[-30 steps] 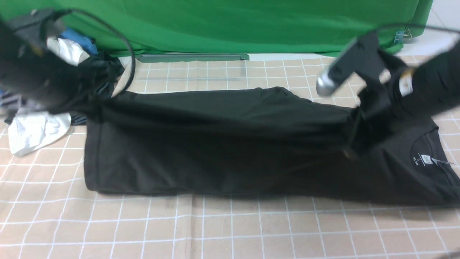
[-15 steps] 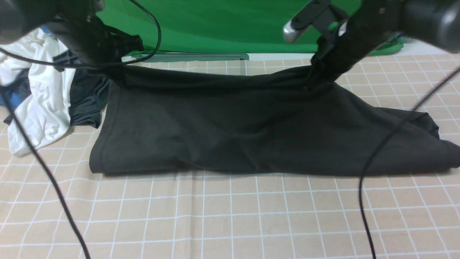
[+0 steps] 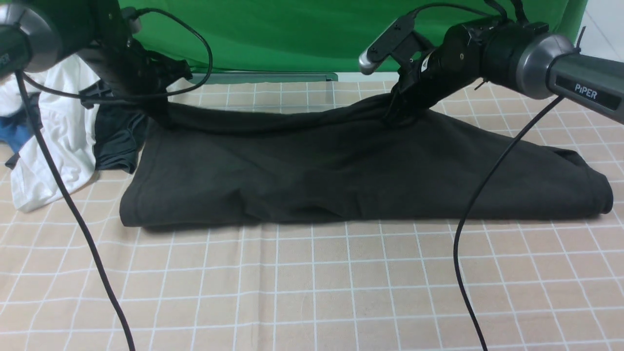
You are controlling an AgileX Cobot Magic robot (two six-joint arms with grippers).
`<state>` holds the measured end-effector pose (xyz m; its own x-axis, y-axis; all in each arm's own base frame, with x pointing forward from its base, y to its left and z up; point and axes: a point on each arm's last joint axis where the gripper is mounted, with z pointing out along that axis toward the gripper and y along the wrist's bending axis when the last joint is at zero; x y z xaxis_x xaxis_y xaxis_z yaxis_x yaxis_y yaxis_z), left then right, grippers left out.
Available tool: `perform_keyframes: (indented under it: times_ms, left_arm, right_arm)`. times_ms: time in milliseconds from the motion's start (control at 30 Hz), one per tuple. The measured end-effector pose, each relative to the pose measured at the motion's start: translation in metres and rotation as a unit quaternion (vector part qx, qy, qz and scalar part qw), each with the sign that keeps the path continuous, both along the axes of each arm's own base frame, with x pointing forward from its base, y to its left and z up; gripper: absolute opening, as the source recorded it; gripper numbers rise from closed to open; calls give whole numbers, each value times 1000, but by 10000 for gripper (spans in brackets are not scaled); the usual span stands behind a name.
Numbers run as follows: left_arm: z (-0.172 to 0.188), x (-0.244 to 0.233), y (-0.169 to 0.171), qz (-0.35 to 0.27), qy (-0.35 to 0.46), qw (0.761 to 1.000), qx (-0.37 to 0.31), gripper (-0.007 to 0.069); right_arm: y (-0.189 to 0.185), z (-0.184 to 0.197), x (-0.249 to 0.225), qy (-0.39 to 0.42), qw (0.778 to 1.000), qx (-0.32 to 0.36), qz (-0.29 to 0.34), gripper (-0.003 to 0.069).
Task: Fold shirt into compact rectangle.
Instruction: 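Fold the black garment in half by bringing its near edge over to the far edge, then pull the folded dark garment lengthwise by its ends to straighten it flat on the table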
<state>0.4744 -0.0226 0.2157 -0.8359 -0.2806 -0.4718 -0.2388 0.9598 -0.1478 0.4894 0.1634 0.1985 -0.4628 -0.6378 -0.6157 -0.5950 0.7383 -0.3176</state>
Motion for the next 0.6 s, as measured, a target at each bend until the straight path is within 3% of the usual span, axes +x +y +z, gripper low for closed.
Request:
perform_keyframes:
  times_ms: [33, 200, 333, 433, 533, 600]
  left_arm:
    - [0, 1, 0, 0, -3, 1000, 0, 147]
    - [14, 4, 0, 0, -13, 1000, -8, 312]
    - [24, 1, -14, -64, 4, 997, -33, 308]
    - [25, -5, -32, -109, 28, 993, -43, 242]
    - [16, -16, -71, -190, 61, 979, -28, 87]
    - [8, -19, -92, -229, 69, 971, -18, 36]
  right_arm:
    - [0, 0, 0, -3, 1000, 1, 0, 114]
    - [0, 13, 1, -24, 1000, 8, 0, 284]
    - [-3, 36, -8, -19, 1000, 10, -4, 327]
    - [-5, 53, -16, -10, 1000, 19, -15, 304]
    - [-10, 81, -30, 2, 999, 34, -34, 162]
    - [-12, 95, -37, 2, 998, 41, -40, 76]
